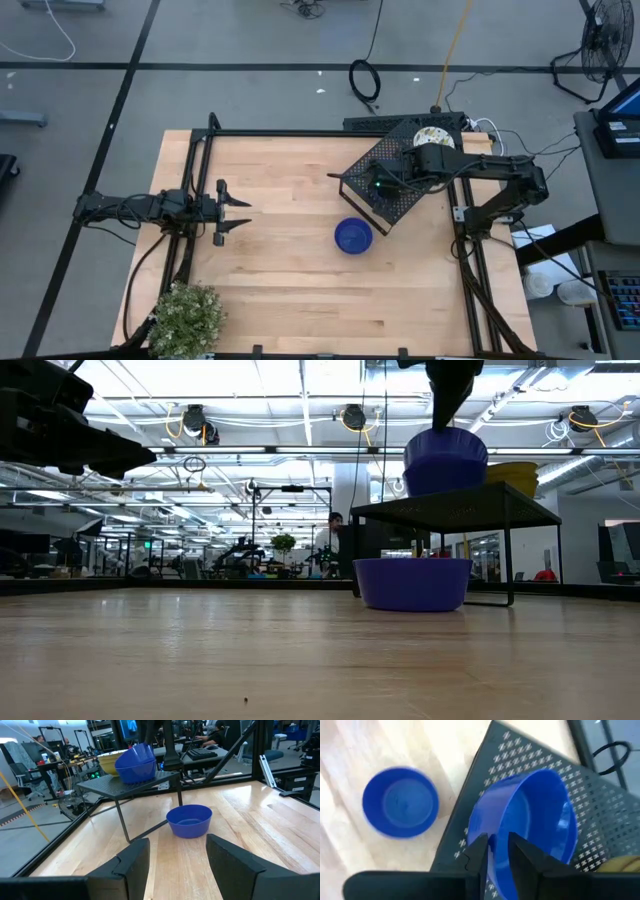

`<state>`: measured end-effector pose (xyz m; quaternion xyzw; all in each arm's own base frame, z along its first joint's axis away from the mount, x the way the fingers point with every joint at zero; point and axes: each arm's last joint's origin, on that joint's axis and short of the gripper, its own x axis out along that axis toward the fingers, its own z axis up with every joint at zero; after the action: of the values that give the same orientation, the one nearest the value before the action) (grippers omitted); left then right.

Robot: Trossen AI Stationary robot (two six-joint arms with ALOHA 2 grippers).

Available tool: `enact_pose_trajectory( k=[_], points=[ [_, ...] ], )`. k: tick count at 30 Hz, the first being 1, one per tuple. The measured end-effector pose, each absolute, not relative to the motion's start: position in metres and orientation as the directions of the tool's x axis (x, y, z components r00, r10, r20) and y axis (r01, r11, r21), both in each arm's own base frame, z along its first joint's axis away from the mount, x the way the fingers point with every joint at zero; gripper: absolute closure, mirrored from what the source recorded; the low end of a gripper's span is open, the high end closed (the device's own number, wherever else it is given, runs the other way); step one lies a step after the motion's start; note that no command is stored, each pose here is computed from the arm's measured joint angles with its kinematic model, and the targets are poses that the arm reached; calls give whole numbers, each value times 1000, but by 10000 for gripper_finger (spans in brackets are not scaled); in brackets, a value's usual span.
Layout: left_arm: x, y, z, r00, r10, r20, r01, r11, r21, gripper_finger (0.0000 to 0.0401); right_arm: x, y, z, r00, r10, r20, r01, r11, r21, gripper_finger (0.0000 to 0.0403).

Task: Pick & Place Mini bowls
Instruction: Stack the right blue bowl on the blue bowl on the shelf

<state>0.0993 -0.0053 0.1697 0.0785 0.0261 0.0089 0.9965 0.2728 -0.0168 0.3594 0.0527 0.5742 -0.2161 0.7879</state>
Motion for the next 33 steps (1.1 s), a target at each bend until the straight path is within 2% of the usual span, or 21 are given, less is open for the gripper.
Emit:
enact_pose_trajectory(
  k=[7,12,17,21,24,28,33],
  points=[
    [99,-5,170,998,22,-51,-13,987,157,203,272,-20,364,256,-433,-864,450,845,-290,373],
    [99,-5,170,998,22,-51,-14,987,157,203,273,-13,364,269,-459,-847,414,849,-328,400],
    [99,-5,170,998,22,-51,-14,987,157,203,277,-7,366,306,-481,-821,373,855,-361,398],
    [99,-5,170,998,21,-50,-13,987,157,203,274,-1,367,279,-611,-741,393,777,-492,402],
    [99,-5,170,998,22,-51,-14,987,157,203,272,2,368,267,-662,-700,419,734,-534,402],
    [99,-5,170,998,22,-51,-14,987,157,203,271,4,361,246,-665,-705,436,726,-532,402],
    [99,-5,170,998,21,-50,-13,987,157,203,268,4,336,171,-654,-737,375,734,-565,402]
  ],
)
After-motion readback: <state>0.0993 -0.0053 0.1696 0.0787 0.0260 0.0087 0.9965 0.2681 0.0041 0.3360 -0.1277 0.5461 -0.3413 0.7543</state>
